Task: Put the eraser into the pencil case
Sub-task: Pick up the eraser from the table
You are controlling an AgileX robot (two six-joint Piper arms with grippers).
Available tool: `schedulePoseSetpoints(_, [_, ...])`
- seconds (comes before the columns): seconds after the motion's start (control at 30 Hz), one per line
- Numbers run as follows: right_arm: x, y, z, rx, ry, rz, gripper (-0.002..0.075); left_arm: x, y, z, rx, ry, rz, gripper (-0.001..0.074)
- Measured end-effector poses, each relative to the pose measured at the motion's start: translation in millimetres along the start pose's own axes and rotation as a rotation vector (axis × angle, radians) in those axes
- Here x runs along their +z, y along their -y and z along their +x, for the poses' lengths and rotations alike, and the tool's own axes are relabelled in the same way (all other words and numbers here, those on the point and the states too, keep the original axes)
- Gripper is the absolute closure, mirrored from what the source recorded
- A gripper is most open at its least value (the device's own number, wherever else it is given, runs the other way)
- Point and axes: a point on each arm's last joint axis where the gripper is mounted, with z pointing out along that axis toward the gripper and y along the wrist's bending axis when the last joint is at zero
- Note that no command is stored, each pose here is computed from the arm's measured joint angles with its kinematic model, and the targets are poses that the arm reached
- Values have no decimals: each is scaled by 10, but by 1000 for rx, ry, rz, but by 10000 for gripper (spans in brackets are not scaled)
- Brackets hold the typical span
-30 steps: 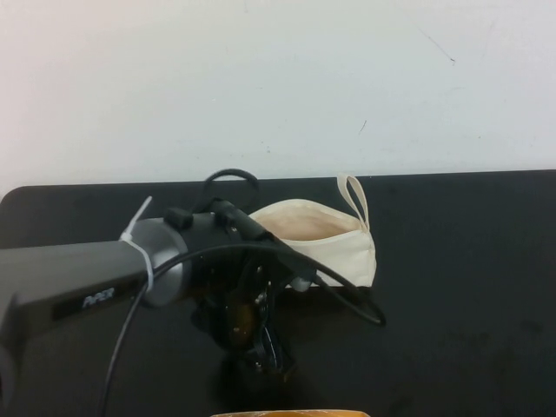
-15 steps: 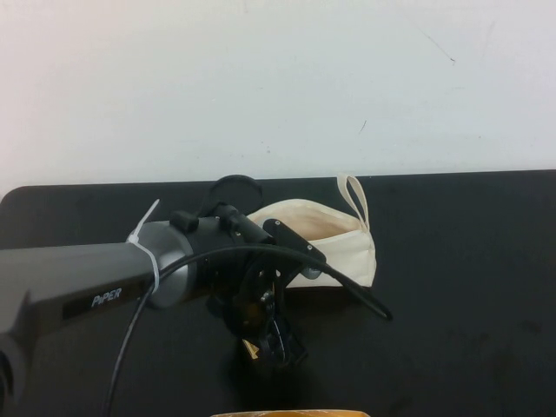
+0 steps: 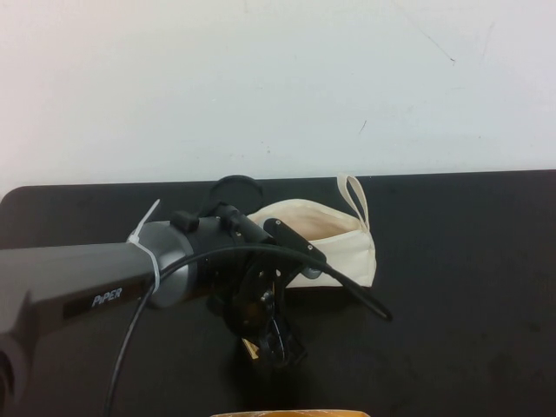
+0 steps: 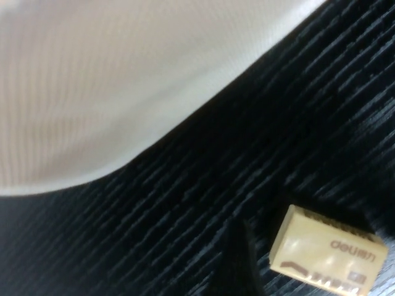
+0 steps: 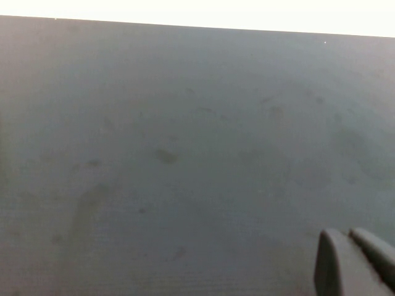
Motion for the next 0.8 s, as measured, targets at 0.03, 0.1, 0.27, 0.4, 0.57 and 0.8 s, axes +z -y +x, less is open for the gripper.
schedulePoseSetpoints(0.03, [0,0,0,0,0,0,727,0,-3,0,4,0,-3,210])
schedulePoseSetpoints(0.1, [0,0,0,0,0,0,727,7,-9,1,13,-1,-11,210])
schedulePoseSetpoints(0.27, [0,0,0,0,0,0,727,89,-5,5,24,-15,-15,210])
schedulePoseSetpoints(0.4, [0,0,0,0,0,0,727,120,0,-3,20,-20,-11,210])
schedulePoseSetpoints(0.57, [0,0,0,0,0,0,727,112,4,1,11,-33,-5,217])
schedulePoseSetpoints(0.8, [0,0,0,0,0,0,727,106,23,77,-14,-117,14,407])
